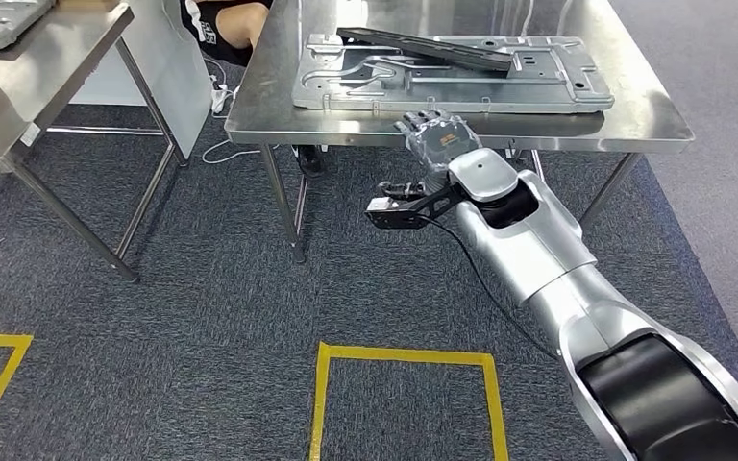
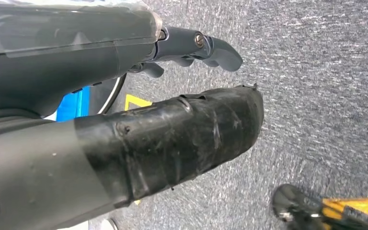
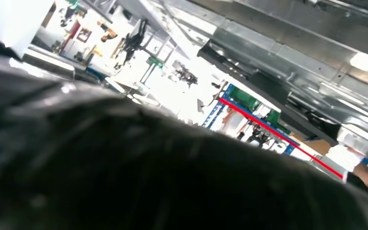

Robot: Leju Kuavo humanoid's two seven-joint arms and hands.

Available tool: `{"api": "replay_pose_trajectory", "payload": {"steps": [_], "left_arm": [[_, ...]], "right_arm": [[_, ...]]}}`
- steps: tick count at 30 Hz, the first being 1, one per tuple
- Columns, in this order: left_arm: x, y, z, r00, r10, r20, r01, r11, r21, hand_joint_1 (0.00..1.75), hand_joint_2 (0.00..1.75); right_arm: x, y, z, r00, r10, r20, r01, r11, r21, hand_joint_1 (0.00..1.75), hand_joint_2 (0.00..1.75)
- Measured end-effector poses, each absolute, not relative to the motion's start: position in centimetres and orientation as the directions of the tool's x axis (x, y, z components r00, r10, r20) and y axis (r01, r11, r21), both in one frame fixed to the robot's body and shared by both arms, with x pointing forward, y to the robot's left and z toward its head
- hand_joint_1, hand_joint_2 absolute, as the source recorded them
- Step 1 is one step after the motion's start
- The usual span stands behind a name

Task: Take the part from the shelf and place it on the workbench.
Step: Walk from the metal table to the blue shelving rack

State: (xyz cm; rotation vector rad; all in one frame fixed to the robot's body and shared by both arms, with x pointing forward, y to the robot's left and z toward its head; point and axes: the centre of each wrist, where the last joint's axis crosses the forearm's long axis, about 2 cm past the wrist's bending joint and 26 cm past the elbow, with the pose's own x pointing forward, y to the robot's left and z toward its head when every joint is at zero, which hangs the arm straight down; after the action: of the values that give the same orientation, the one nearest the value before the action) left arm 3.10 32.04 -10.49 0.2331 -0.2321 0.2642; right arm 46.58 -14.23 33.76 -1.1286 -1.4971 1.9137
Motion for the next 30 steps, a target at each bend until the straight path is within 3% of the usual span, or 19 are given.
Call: {"api": "replay_pose_trajectory", "payload": {"steps": [30], "left_arm": [[3.10,32.07,-10.49,0.939,0.230,0.256,-0.283,0.939,0.197,0.00,0.00]], "right_arm": [[46.58,-14.25,33.72,-0.558,0.765,-0.321,0.126,-0.304,-0.944,0.00,0.00]]}}
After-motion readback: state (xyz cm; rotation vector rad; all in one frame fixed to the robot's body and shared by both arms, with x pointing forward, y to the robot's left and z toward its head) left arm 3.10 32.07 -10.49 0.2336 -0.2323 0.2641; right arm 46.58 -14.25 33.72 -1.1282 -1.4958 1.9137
